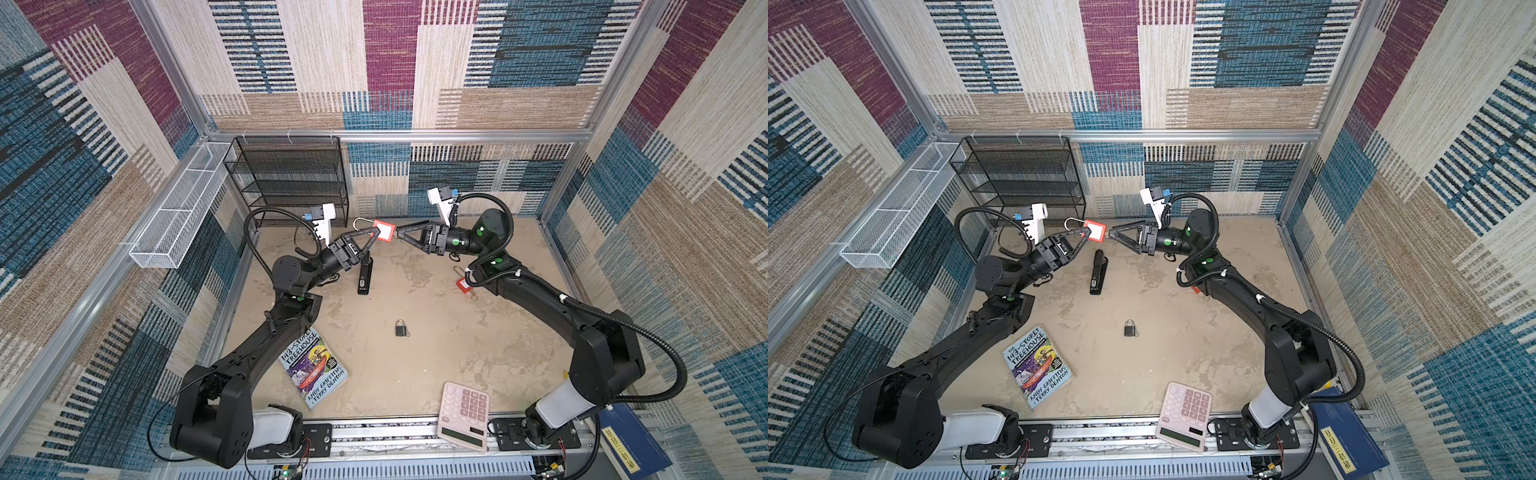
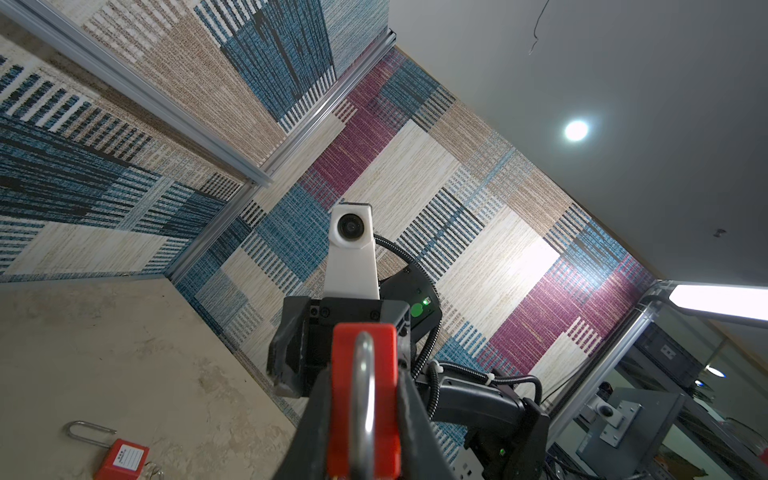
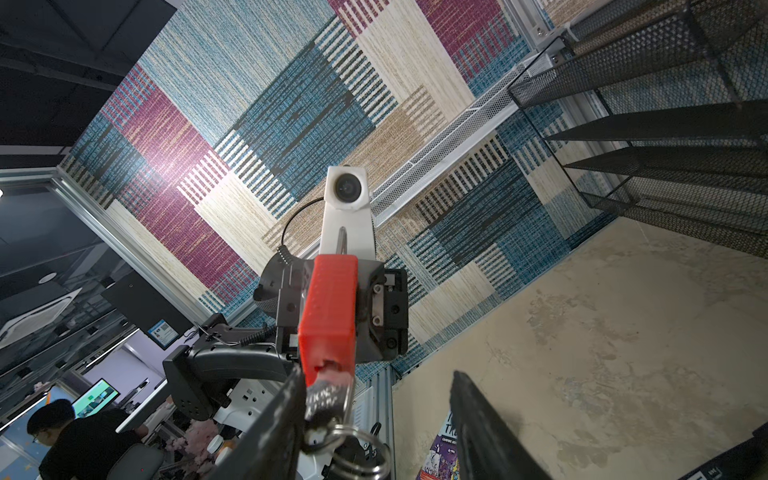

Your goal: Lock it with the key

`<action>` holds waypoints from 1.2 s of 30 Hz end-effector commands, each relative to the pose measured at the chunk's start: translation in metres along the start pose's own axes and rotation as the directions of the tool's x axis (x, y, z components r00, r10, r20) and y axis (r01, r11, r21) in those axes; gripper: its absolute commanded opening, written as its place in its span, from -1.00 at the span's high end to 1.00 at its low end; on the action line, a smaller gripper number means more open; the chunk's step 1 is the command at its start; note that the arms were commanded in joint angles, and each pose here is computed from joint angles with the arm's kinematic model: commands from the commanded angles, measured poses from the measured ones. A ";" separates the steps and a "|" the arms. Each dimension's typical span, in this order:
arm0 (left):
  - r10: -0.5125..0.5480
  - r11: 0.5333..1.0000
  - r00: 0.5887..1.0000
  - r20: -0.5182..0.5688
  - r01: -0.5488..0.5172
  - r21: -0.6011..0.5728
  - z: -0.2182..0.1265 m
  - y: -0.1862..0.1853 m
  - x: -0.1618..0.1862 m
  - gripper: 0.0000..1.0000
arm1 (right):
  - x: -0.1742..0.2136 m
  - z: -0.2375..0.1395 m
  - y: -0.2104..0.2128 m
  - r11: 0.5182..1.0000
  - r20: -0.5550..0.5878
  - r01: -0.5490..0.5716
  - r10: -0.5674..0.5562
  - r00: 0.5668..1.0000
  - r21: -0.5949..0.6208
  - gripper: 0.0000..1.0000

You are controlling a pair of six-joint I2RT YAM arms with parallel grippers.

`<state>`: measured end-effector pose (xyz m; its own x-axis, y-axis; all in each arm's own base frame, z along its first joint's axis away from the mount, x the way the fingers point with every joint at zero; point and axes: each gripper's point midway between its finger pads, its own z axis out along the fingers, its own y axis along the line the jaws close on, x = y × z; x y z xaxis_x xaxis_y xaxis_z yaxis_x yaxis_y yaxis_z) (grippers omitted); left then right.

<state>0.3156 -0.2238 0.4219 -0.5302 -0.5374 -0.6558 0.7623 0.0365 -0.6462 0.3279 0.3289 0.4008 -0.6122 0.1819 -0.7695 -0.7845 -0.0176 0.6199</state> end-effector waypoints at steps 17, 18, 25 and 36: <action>0.049 0.998 0.999 0.007 -0.049 0.039 0.000 -0.011 -0.002 1.00 | 0.002 0.004 0.009 0.999 -0.008 0.047 -0.047 0.999 -0.005 0.59; 0.049 0.998 0.999 0.008 -0.049 0.038 -0.001 -0.011 -0.003 1.00 | 0.002 0.004 0.009 0.999 -0.007 0.050 -0.050 0.999 -0.005 0.62; 0.046 0.998 0.999 0.013 -0.046 0.037 0.000 -0.012 -0.003 1.00 | 0.003 0.002 0.015 0.997 -0.004 0.073 -0.073 0.997 -0.017 0.78; 0.058 0.998 0.997 0.044 -0.059 0.007 -0.005 -0.009 -0.005 1.00 | 0.003 -0.001 0.016 0.998 0.020 0.058 -0.058 0.998 -0.014 1.00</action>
<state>0.3159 -0.2226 0.4139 -0.5416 -0.5380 -0.6460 0.7438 0.0514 -0.6664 0.3111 0.3313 0.4011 -0.5737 0.1678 -0.8017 -0.8161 -0.0340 0.5769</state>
